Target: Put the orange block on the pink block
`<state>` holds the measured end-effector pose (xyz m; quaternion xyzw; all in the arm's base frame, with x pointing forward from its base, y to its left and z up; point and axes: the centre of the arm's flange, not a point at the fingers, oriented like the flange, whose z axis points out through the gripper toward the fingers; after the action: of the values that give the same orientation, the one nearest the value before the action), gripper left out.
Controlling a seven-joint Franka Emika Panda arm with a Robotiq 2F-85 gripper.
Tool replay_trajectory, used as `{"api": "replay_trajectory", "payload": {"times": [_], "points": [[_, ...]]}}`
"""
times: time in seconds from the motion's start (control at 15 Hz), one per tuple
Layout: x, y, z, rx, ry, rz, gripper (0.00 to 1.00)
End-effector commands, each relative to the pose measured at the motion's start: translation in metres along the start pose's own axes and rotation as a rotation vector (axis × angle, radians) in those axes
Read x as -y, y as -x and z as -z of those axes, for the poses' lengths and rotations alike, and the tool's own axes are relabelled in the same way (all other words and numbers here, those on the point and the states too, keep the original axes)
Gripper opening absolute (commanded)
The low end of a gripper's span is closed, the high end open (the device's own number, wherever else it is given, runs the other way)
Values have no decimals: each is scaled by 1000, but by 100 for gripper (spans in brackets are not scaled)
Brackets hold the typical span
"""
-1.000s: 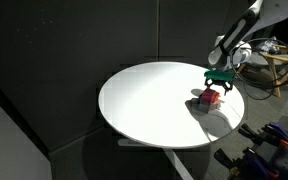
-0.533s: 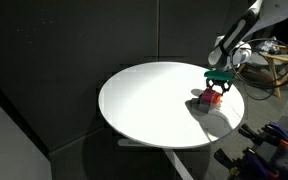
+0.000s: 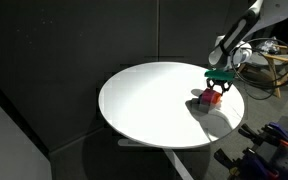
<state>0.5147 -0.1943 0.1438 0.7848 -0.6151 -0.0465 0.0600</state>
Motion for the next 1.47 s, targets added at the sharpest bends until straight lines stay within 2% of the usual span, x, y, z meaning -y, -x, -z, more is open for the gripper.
{"api": "replay_trajectory", "payload": {"times": [0.0, 0.4, 0.73, 1.4], "points": [[-13, 3, 18, -8, 20, 39, 32], [-27, 5, 51, -42, 34, 106, 32], [-40, 17, 83, -71, 38, 226, 32], [-71, 47, 126, -149, 59, 615, 32]]}}
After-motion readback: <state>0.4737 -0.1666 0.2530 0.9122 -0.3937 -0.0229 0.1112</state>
